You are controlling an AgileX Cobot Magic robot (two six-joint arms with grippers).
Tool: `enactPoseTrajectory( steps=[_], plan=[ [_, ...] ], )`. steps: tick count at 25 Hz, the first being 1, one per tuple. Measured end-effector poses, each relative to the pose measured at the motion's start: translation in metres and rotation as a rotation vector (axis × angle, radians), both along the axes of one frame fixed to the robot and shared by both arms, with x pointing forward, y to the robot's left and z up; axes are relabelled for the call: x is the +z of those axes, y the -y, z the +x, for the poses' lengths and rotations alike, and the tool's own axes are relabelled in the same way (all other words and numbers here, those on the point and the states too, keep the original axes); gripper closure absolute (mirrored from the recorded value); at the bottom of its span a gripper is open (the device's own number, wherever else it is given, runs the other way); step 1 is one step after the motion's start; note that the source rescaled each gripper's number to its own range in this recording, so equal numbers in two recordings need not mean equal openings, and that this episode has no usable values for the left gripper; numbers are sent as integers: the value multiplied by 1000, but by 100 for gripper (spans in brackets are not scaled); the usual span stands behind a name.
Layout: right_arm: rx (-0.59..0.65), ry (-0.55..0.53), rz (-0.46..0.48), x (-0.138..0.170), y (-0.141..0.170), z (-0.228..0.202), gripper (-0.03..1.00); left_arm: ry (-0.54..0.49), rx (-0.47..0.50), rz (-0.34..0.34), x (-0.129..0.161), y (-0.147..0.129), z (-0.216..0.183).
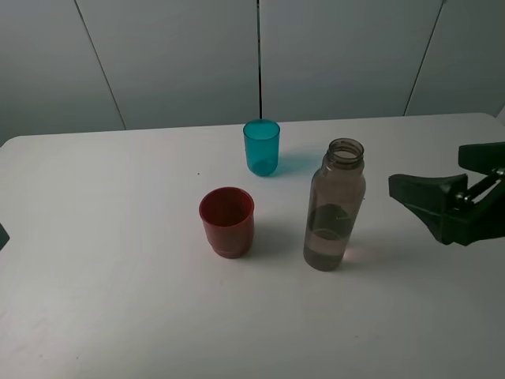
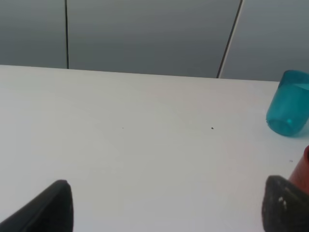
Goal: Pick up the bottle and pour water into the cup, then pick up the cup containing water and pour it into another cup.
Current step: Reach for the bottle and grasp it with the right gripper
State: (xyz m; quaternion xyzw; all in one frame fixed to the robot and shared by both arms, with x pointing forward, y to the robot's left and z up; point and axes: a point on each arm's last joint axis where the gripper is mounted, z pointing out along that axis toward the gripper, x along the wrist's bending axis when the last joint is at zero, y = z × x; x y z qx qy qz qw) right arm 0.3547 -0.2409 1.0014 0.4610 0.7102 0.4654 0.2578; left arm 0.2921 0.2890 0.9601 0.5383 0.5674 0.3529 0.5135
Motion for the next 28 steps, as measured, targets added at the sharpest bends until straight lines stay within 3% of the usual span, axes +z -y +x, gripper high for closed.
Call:
enactPoseTrajectory(
  steps=[4,14,21,25,28],
  plan=[
    [-26,71,143,0,-5,-2,-3,0,0,0,0,0,0],
    [24,54,201,-48,-9,-9,-3,0,0,0,0,0,0],
    [53,80,138,-64,-20,8,-3,0,0,0,0,0,0],
    [12,6,99,-79,-20,15,-3,0,0,0,0,0,0],
    [31,20,81,-83,-23,17,-3,0,0,0,0,0,0]
  ],
)
